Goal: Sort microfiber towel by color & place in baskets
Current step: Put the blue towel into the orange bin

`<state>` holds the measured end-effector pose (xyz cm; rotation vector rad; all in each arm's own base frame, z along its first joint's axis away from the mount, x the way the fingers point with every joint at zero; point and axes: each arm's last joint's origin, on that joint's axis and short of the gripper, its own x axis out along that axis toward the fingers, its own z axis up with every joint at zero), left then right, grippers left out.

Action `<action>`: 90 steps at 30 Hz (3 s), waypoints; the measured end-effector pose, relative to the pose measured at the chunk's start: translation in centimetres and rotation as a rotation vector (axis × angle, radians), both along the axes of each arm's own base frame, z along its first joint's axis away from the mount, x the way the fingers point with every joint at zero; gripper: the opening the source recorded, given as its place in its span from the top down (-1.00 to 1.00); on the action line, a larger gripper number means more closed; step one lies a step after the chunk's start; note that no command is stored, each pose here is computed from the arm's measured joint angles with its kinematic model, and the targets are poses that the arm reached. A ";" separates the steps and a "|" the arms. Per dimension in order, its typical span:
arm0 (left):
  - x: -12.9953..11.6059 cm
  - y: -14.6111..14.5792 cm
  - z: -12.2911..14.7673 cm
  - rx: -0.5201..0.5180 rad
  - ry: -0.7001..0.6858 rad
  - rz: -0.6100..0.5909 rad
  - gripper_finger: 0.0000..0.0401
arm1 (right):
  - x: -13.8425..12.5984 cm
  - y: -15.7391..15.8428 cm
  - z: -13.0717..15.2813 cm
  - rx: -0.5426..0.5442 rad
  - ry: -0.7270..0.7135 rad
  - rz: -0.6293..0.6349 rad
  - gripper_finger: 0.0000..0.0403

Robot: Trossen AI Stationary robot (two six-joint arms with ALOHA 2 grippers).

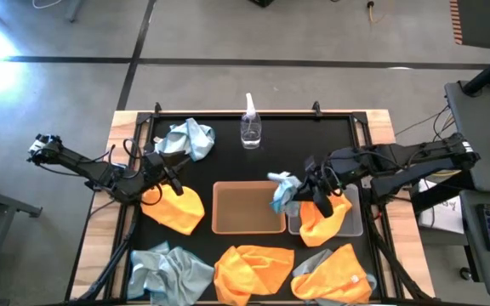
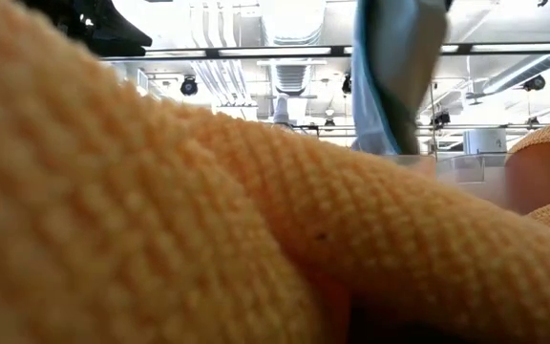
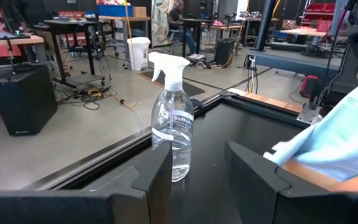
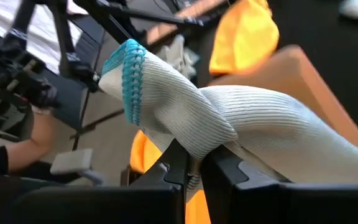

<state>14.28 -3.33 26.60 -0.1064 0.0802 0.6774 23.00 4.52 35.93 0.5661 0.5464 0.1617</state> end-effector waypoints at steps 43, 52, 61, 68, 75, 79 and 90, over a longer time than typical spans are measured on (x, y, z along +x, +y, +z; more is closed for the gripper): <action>0.0 0.0 -1.4 0.023 0.063 -0.004 0.34 | 13.8 -3.2 6.5 -0.487 -0.233 0.013 0.89; 0.2 -0.1 -1.6 0.030 0.079 -0.005 0.34 | 12.8 -2.7 3.4 -0.433 0.030 0.059 0.89; 0.5 -0.2 -1.8 0.016 0.078 -0.001 0.34 | 12.5 -2.8 -0.1 -0.404 0.203 0.065 0.89; 0.6 -0.3 -1.9 0.011 0.079 0.000 0.34 | 11.3 -2.4 -2.3 -0.351 0.394 0.072 0.89; 0.6 -0.3 -1.9 0.007 0.076 0.001 0.34 | 11.0 -0.6 -2.8 -0.238 0.425 0.176 0.89; 0.6 -0.3 -1.9 0.003 0.072 0.002 0.34 | 11.1 1.1 -2.4 -0.206 0.363 0.262 0.89; 0.6 -0.3 -1.9 -0.001 0.069 0.003 0.34 | 11.0 3.4 -2.0 -0.171 0.285 0.394 0.89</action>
